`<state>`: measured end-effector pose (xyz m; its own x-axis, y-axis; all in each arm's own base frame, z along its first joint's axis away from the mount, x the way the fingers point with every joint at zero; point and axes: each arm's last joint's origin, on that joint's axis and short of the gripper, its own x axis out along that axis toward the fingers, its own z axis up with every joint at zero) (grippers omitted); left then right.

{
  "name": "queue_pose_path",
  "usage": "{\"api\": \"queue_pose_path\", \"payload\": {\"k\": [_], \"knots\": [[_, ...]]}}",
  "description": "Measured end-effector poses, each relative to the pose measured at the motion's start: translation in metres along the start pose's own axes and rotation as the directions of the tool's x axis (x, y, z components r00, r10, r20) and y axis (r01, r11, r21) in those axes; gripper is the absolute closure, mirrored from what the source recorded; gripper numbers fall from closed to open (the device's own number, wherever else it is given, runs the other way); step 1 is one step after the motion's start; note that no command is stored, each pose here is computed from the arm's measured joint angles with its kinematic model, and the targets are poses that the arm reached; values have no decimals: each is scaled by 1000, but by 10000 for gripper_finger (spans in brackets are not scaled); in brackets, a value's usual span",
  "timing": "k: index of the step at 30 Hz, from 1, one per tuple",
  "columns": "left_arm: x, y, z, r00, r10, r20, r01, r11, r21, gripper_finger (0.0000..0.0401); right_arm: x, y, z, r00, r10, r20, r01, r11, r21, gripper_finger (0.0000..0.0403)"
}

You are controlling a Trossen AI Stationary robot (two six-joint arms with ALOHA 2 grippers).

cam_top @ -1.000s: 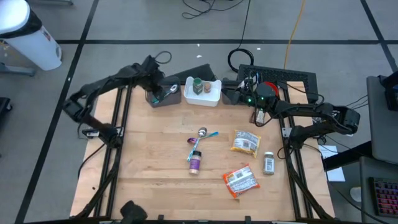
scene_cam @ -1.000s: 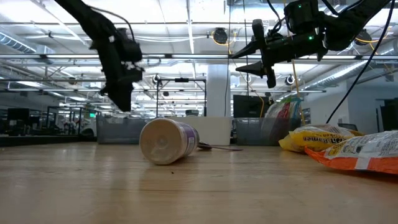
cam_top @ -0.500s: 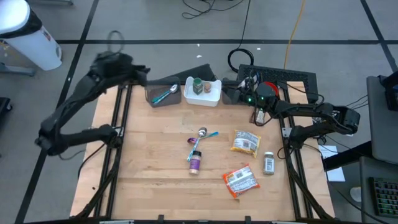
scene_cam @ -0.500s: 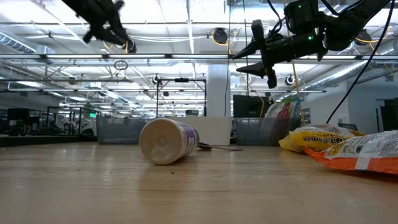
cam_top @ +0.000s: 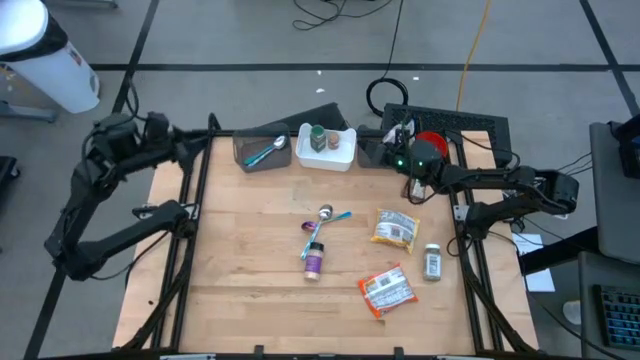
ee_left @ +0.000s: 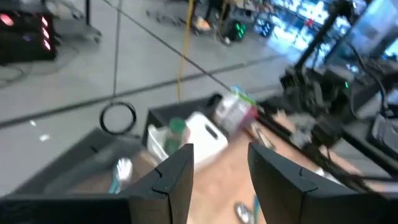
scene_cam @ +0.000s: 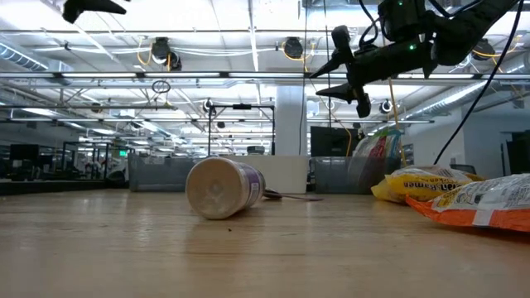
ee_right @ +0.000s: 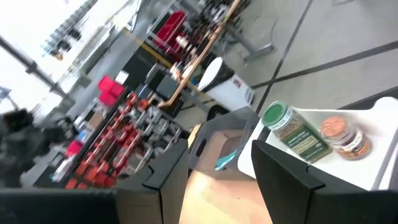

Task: Pick & Place Food Item
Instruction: Put the blue spoon into the left black bin

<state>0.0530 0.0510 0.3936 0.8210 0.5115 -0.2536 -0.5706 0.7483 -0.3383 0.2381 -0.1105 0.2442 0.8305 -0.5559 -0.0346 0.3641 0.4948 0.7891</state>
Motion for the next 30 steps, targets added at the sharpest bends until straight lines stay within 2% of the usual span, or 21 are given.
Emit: {"api": "queue_pose_path", "payload": {"k": [4,8,13,15,18,21,26,30], "knots": [[-8,-1,-13,998,-17,-52,17,1000,1,240,-2,6,-9,997,-50,66,50,999,0,234],[-5,5,-33,996,-29,-86,27,999,-27,240,-2,10,-20,992,-77,97,77,997,2,234],[16,20,-72,989,-56,-134,34,986,-160,240,1,10,-36,992,-100,74,97,994,49,234],[27,25,-86,988,-101,-119,75,976,-206,240,3,10,-42,994,-91,65,86,994,64,234],[47,33,-106,979,-184,-82,154,946,-286,240,5,9,-49,995,-84,50,79,994,81,234],[67,37,-121,962,-271,15,260,904,-340,240,8,9,-54,996,-66,52,60,993,101,234],[93,41,-150,905,-381,192,426,814,-394,240,12,6,-59,997,-57,52,51,993,108,234],[104,38,-170,890,-397,224,456,775,-436,240,14,4,-62,997,-56,53,51,993,108,234]]}}
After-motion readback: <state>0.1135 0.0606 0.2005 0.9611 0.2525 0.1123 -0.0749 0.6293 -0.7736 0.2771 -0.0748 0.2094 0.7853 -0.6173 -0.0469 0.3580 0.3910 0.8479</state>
